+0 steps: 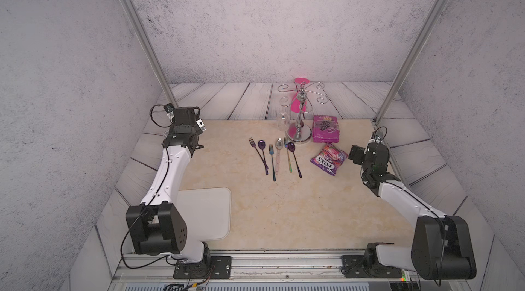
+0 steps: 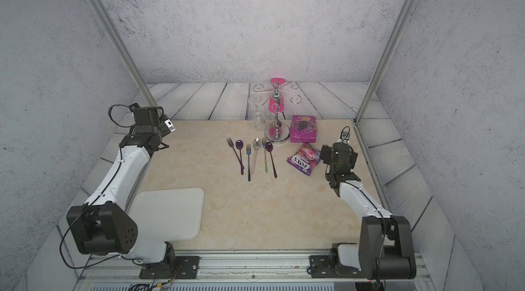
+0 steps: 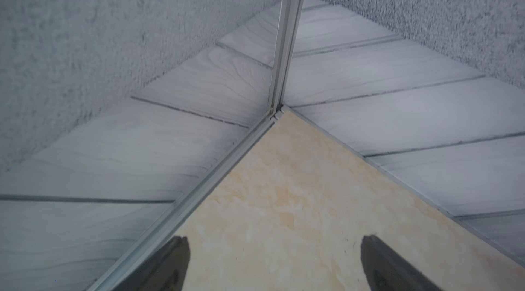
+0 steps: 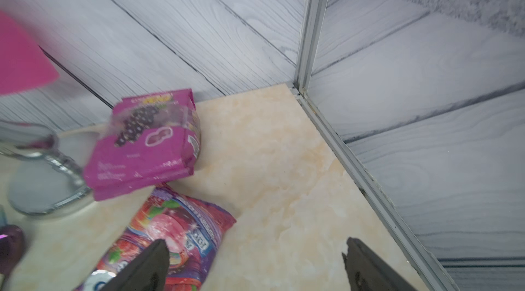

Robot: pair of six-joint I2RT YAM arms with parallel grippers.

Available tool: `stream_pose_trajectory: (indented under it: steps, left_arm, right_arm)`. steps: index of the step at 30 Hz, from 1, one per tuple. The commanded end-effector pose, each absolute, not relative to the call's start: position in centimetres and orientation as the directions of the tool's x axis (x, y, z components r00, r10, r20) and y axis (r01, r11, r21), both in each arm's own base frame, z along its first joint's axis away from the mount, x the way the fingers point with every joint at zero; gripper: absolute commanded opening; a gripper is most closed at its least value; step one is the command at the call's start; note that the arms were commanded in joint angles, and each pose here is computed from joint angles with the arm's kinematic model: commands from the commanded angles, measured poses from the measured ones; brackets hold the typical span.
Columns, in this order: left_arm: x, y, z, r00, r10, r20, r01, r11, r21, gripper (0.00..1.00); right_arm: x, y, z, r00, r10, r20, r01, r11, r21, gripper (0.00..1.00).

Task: Set the spoon and fork side by side
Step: Move the tray to the center of the board.

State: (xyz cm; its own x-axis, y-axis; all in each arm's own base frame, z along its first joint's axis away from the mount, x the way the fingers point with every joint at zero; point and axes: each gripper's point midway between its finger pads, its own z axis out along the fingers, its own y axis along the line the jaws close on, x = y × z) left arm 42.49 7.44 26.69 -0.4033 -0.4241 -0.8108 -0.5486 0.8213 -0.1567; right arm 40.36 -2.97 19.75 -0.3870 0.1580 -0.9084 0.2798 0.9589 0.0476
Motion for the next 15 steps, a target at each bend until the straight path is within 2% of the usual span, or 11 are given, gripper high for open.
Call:
stream_pose_trajectory:
  steps: [1,6,9,15]
  left_arm:
    - [34.8,3.2,16.9,-0.691,-0.517,-0.506,-0.519,0.841,-0.151,1.00]
    - [31.1,0.8,20.2,-0.658,-0.476,-0.584,-0.384,0.879,-0.283,0.99]
    - [28.8,0.7,21.7,-0.620,-0.480,-0.621,-0.367,0.877,-0.311,1.00]
    - [24.7,3.7,25.0,-0.489,-0.460,-0.741,-0.444,0.863,-0.243,0.99]
  right_arm:
    - [36.7,0.9,16.5,-0.647,0.284,-0.707,0.213,0.958,0.190,0.96]
    - [33.2,7.9,16.0,-0.818,0.197,-0.541,0.060,0.964,0.260,0.99]
    - [30.2,15.0,15.2,-0.881,0.044,-0.471,-0.104,0.953,0.285,0.99]
    - [25.2,27.1,14.9,-0.897,-0.115,-0.427,-0.293,0.878,0.378,0.92]
